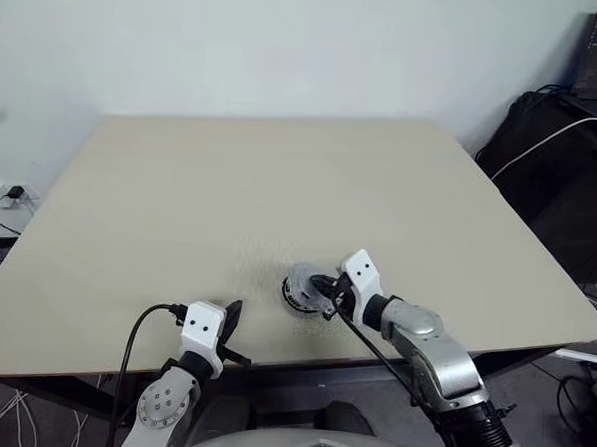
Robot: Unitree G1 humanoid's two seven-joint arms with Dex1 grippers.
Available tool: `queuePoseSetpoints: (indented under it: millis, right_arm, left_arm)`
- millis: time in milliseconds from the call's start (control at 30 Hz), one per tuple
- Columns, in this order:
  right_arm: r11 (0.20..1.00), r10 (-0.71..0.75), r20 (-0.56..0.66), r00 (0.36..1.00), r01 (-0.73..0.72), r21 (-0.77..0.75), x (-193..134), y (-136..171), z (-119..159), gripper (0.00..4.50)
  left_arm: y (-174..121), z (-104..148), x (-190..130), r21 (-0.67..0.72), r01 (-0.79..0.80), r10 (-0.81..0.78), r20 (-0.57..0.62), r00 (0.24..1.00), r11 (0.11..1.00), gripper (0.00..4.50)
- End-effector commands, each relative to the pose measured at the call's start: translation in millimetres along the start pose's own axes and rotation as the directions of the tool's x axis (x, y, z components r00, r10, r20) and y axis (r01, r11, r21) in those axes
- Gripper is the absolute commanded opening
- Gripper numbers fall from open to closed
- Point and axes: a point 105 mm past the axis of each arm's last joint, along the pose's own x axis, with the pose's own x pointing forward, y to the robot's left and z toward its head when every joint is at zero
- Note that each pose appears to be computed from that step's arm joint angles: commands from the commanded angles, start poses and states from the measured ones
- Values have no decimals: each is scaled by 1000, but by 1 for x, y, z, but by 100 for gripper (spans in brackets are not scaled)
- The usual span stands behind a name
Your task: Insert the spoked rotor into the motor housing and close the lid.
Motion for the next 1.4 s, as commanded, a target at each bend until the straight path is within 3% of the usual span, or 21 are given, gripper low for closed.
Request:
queuePoseSetpoints:
  millis: [33,233,433,533,933,1400]
  right_arm:
    - [1000,4,16,1000,-4,-10,7,0,3,4]
    - [1000,1,-16,1000,-1,5,15,-1,-8,4]
    - [999,28,12,1000,-28,-22,11,-2,3,4]
    - [998,51,35,998,-49,-49,7,-4,12,60]
    - [992,67,57,996,-60,-108,0,-13,25,447]
    - [982,146,-22,989,-148,-118,10,-9,15,447]
  left_arm:
    - [4,9,0,31,-11,10,45,999,999,0]
    - [8,10,1,67,-23,19,59,998,998,0]
    - [8,16,2,73,-27,23,68,997,997,0]
    - [6,19,3,71,-24,19,71,997,997,0]
    - [8,11,3,67,-19,15,58,998,998,0]
    - [6,16,2,56,-25,21,63,998,998,0]
